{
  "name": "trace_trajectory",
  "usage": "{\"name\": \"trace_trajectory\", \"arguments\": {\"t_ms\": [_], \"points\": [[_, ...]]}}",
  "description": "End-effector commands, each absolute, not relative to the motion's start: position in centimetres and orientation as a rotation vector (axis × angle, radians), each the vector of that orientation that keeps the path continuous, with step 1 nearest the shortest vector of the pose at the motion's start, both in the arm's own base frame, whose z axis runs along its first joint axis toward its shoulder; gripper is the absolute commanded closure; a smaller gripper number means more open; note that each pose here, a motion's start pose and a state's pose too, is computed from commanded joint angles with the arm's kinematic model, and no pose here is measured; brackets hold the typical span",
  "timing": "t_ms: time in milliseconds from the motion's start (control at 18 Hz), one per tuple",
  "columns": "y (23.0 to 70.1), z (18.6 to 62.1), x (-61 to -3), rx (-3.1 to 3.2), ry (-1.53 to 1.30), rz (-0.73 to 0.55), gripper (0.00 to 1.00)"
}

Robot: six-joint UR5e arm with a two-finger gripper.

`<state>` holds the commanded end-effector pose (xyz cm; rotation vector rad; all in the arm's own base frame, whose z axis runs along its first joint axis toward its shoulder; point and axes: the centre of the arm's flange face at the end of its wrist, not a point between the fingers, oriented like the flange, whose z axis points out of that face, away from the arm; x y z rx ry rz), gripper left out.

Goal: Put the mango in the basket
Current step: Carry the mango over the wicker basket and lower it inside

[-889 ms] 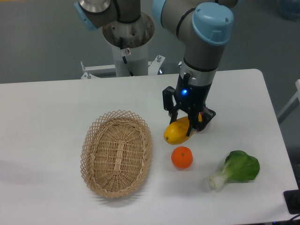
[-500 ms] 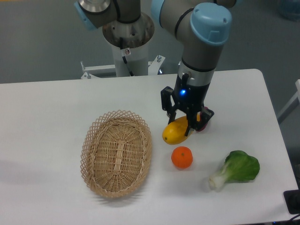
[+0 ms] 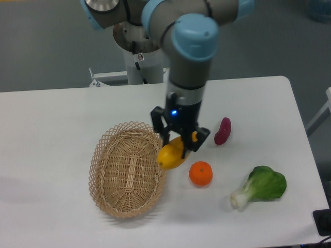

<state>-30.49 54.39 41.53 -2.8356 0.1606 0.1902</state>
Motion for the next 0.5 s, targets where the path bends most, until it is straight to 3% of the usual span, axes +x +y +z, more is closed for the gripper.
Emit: {"name": "trace_trajectory", "arguments": {"t_ms": [500], "points": [[56.9, 31.4, -23.5, -2.963, 0.268, 0.154, 0.48]]}}
